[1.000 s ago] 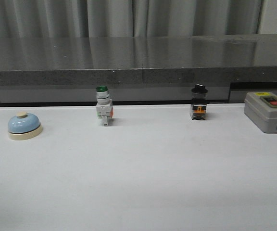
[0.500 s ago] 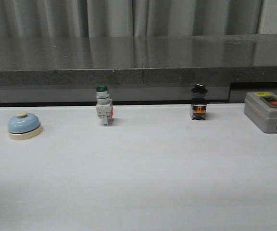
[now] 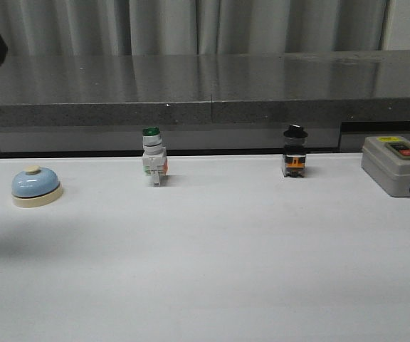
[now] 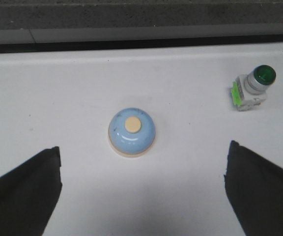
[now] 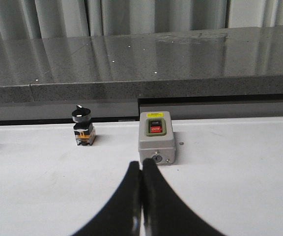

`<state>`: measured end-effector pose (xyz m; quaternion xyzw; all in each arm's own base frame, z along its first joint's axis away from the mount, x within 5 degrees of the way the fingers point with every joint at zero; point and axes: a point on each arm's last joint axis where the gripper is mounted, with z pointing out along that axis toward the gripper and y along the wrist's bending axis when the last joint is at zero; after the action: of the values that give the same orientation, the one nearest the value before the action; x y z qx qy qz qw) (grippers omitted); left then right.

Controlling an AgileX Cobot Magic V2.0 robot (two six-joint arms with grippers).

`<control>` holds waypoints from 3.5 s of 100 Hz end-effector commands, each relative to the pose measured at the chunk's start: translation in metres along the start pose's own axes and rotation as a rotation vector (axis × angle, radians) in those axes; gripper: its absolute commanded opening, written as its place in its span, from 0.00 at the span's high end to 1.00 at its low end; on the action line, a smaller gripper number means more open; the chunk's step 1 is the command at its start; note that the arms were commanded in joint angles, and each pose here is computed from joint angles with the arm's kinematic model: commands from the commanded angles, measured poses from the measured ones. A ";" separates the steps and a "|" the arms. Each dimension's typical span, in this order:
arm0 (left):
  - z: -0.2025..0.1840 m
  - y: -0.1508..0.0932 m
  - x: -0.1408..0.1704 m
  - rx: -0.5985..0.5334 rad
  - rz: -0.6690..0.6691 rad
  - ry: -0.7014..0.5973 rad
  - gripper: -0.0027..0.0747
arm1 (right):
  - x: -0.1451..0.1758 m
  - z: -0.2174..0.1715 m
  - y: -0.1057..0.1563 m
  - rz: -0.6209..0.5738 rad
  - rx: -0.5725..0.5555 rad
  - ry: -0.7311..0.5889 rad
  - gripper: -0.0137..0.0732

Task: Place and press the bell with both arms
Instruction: 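Lower the left gripper over the blue bell and close on it, then lift the blue bell with the left gripper toward the table center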

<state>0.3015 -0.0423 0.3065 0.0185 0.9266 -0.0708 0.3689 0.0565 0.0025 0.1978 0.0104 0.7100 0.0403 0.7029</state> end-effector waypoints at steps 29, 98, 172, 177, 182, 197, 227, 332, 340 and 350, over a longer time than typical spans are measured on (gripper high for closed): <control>0.067 -0.002 -0.047 -0.014 0.033 0.014 0.14 | -0.013 -0.002 0.001 -0.001 -0.002 -0.118 0.91; 0.151 -0.007 -0.014 -0.010 0.044 0.177 0.14 | -0.013 -0.002 0.001 -0.001 -0.002 -0.118 0.91; 0.169 -0.006 0.001 -0.017 0.047 0.263 0.67 | -0.013 -0.002 0.001 -0.001 -0.002 -0.118 0.91; 0.169 -0.005 0.002 -0.018 0.048 0.267 0.73 | -0.013 -0.002 0.001 -0.001 -0.002 -0.118 0.91; 0.167 -0.006 0.001 -0.018 0.051 0.265 0.76 | -0.013 -0.002 0.001 -0.001 -0.002 -0.118 0.91; 0.150 -0.008 -0.008 -0.013 0.058 0.244 0.77 | -0.013 -0.002 0.001 -0.001 -0.002 -0.118 0.91; 0.082 -0.050 -0.030 0.062 0.151 0.146 0.78 | -0.013 -0.002 0.001 -0.001 -0.002 -0.118 0.91; 0.123 -0.247 0.053 0.360 0.528 0.219 0.77 | -0.013 -0.002 0.001 -0.001 -0.002 -0.118 0.91; 0.128 -0.247 0.056 0.355 0.530 0.235 0.77 | -0.013 -0.002 0.001 -0.001 -0.002 -0.118 0.91; 0.132 -0.247 0.060 0.350 0.533 0.248 0.77 | -0.013 -0.002 0.001 -0.001 -0.002 -0.118 0.91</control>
<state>0.3260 -0.3008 0.1678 0.3326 0.9154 -0.1052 0.2009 0.0565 0.0025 0.1978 0.0104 0.7100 0.0403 0.7029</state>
